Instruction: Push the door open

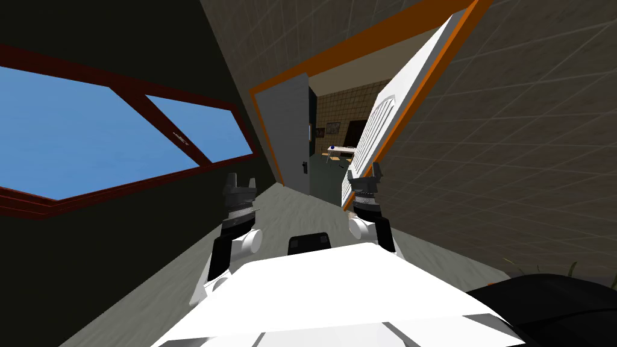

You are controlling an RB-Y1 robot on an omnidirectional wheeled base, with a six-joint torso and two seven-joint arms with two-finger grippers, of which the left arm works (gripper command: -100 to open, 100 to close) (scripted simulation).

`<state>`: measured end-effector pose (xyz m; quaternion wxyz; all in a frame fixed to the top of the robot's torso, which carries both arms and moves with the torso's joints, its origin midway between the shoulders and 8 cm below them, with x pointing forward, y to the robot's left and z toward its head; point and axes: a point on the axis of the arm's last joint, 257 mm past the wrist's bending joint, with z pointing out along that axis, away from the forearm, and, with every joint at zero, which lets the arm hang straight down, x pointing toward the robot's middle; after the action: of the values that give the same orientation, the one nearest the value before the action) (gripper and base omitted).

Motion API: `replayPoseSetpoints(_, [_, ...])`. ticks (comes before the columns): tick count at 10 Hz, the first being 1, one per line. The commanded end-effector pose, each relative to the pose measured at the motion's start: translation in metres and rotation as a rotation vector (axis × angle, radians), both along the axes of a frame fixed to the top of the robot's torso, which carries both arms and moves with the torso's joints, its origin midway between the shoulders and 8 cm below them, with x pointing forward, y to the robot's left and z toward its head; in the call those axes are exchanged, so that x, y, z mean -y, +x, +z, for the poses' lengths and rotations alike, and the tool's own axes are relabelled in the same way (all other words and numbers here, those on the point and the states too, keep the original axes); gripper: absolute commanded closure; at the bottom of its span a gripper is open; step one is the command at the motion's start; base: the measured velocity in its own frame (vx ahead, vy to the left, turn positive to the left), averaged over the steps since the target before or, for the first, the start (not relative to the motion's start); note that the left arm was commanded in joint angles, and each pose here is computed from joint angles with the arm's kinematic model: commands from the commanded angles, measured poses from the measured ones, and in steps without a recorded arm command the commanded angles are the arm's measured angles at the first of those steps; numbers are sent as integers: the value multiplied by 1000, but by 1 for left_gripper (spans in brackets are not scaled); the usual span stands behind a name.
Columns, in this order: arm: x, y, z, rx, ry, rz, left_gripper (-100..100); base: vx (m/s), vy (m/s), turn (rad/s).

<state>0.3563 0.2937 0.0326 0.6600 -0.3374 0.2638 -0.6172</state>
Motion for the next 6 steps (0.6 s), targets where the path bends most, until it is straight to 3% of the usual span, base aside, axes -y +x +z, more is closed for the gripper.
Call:
replayPoseSetpoints(1, [3, 8, -9, -20, -2, -12, -100, 66, -57, -59])
replayPoseSetpoints(6, [20, 42, -53, -111, -9, -67, -100, 183, 41, -87])
